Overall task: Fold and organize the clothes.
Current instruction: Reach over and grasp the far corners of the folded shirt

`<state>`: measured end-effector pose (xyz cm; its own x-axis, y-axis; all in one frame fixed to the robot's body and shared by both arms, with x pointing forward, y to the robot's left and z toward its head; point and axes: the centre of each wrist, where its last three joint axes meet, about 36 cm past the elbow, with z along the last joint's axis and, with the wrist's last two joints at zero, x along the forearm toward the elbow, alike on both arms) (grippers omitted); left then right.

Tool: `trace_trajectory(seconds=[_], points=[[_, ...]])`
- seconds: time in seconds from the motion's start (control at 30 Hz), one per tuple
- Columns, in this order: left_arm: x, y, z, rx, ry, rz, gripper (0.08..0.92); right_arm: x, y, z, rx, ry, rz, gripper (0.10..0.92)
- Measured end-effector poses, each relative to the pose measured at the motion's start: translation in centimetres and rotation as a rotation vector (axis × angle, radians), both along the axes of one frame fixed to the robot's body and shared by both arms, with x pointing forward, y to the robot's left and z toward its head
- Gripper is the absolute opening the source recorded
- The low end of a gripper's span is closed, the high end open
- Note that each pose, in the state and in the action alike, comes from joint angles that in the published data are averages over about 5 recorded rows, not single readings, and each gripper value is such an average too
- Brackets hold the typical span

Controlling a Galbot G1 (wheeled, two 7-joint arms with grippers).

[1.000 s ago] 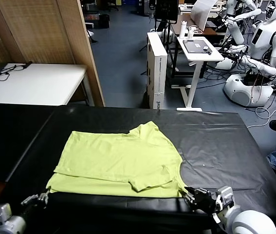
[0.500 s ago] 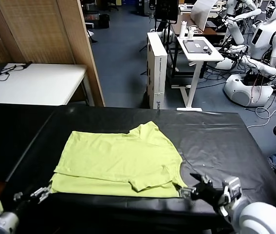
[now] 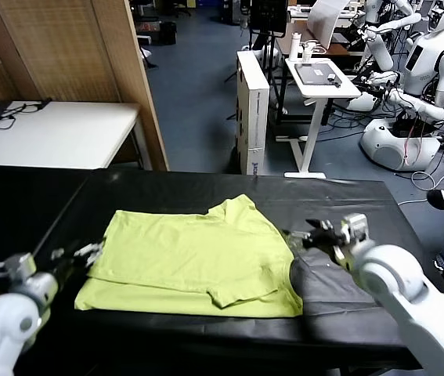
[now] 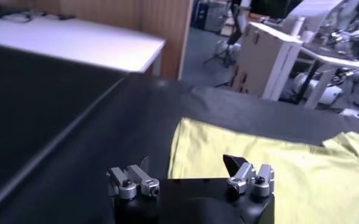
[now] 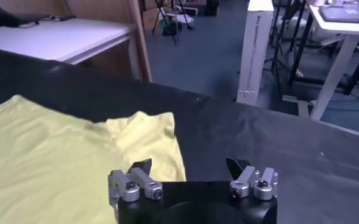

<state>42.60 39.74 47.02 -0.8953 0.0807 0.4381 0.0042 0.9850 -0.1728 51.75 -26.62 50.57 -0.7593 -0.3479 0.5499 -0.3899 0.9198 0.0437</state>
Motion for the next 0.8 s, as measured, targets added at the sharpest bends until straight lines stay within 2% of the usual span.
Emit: trace_trajectory(seconds=[0.2,0.37,0.57,0.8], points=[[4.5,0.5,-1.0,-0.005,0.008,-0.016,0.907,3.3,1.9,-1.9,-0.003,0.021,0.014,0.907],[7.1,1.4,-1.9,0.017,0.011,-0.014,0.907,5.3,3.5,-3.2,0.016,0.011,0.026,0.907],[9.3,2.4,-3.2,0.033,0.025,0.005,0.907,6.8,4.8,-4.6,0.019,0.027,0.023,0.907],[10.7,2.5,-4.3,0.038,0.045,0.018,0.907,7.8,5.1,-5.6,0.020,0.039,0.012,0.907]])
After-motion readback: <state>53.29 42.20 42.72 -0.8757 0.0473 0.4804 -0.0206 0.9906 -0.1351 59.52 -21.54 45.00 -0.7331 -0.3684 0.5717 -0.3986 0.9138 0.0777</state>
